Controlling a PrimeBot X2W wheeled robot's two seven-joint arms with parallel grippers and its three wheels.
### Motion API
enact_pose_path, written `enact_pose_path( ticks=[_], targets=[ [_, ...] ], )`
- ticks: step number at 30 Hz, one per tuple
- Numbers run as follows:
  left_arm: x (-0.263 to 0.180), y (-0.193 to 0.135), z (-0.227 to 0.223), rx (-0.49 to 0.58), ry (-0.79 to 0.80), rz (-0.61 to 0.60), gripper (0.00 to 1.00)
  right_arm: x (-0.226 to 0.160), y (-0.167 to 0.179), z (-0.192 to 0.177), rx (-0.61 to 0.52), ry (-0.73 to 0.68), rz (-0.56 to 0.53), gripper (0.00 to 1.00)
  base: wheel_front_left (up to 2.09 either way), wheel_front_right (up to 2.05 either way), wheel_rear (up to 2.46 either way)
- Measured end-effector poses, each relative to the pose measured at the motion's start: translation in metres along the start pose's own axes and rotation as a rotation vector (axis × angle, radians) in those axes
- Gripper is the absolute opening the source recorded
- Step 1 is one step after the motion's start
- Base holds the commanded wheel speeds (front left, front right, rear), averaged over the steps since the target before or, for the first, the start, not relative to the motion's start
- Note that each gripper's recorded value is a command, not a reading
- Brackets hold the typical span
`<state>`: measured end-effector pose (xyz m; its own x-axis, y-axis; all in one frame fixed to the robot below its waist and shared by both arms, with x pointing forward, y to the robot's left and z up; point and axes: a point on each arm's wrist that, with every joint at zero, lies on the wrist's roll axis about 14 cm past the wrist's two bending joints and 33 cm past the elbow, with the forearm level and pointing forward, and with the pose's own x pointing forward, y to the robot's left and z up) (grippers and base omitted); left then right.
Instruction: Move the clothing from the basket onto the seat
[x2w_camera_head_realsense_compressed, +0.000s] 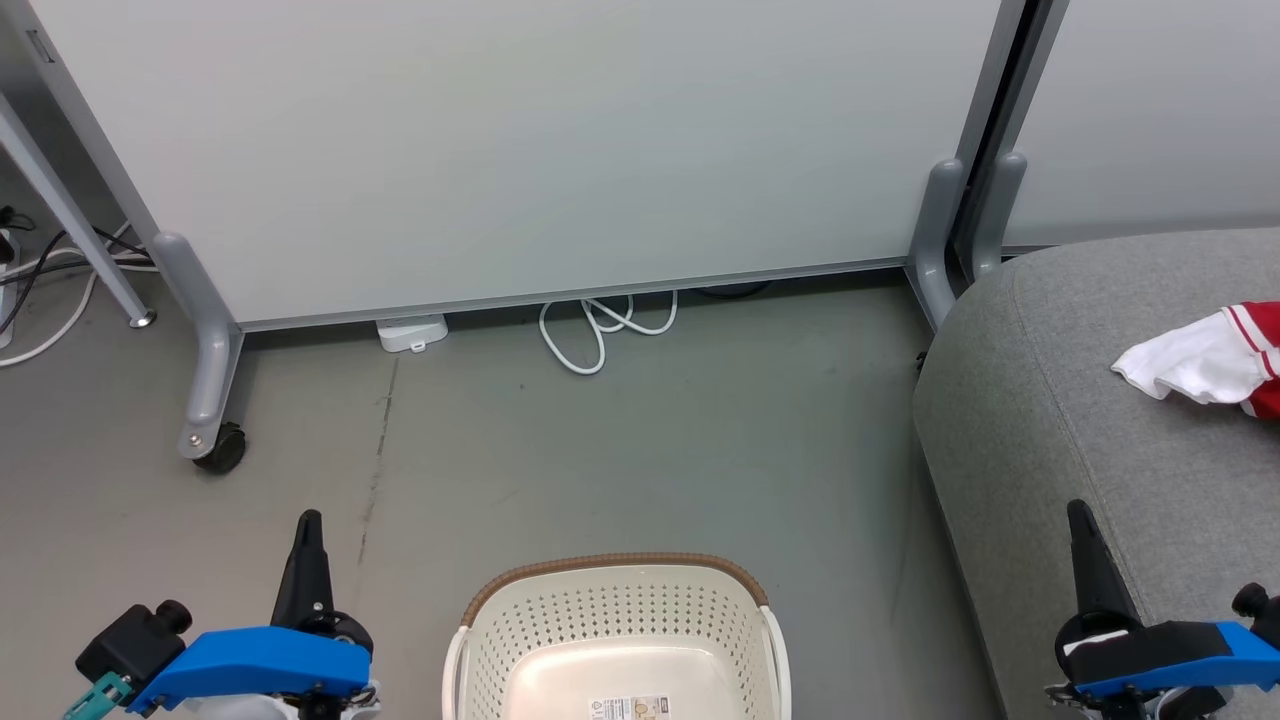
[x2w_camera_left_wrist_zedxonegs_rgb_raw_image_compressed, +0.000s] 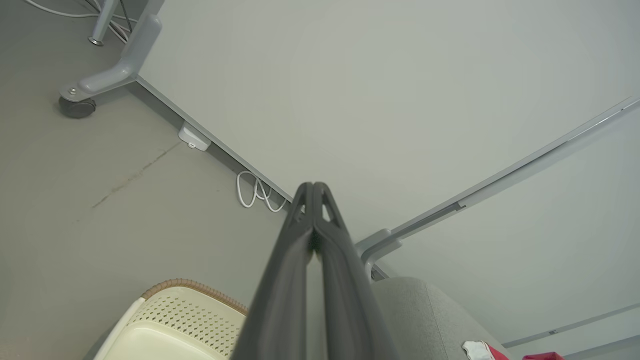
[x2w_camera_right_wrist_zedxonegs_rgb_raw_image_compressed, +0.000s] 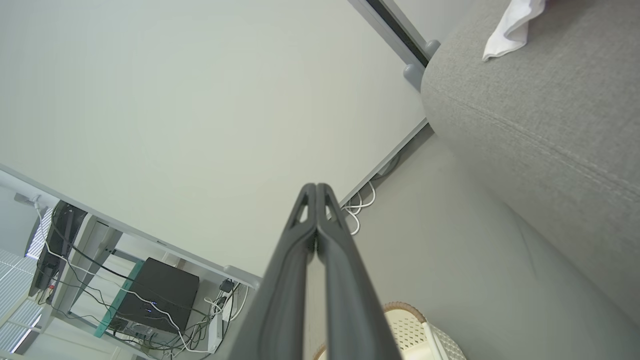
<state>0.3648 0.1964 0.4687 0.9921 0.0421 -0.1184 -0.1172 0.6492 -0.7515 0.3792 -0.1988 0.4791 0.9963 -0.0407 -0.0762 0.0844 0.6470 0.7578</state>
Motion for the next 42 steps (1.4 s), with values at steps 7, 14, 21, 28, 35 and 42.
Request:
enact_pose_path(
  ticks=[7,14,21,28,35,42],
  targets=[
    [0.002,-0.001,0.002,-0.083,0.001,-0.004,0.0,0.001,0.001,0.002,0.083,0.0,0.0,0.0,0.0,0.0,0.0],
    [0.005,-0.004,0.006,-0.165,-0.003,-0.01,0.0,0.002,0.003,0.003,0.161,0.002,0.004,0.0,0.0,0.0,0.0],
    [0.006,-0.005,0.008,-0.24,-0.002,-0.015,0.0,0.003,0.004,0.004,0.236,0.006,0.007,0.0,0.0,0.0,0.0],
    [0.008,-0.008,0.01,-0.309,0.0,-0.024,0.0,0.004,0.006,0.006,0.307,0.006,0.012,0.0,0.0,0.0,0.0],
    [0.01,-0.01,0.012,-0.375,-0.001,-0.036,0.0,0.005,0.009,0.008,0.372,0.007,0.023,0.0,0.0,0.0,0.0],
    [0.011,-0.012,0.015,-0.438,-0.002,-0.045,0.0,0.005,0.009,0.008,0.433,0.011,0.027,0.0,0.0,0.0,0.0]
  ],
)
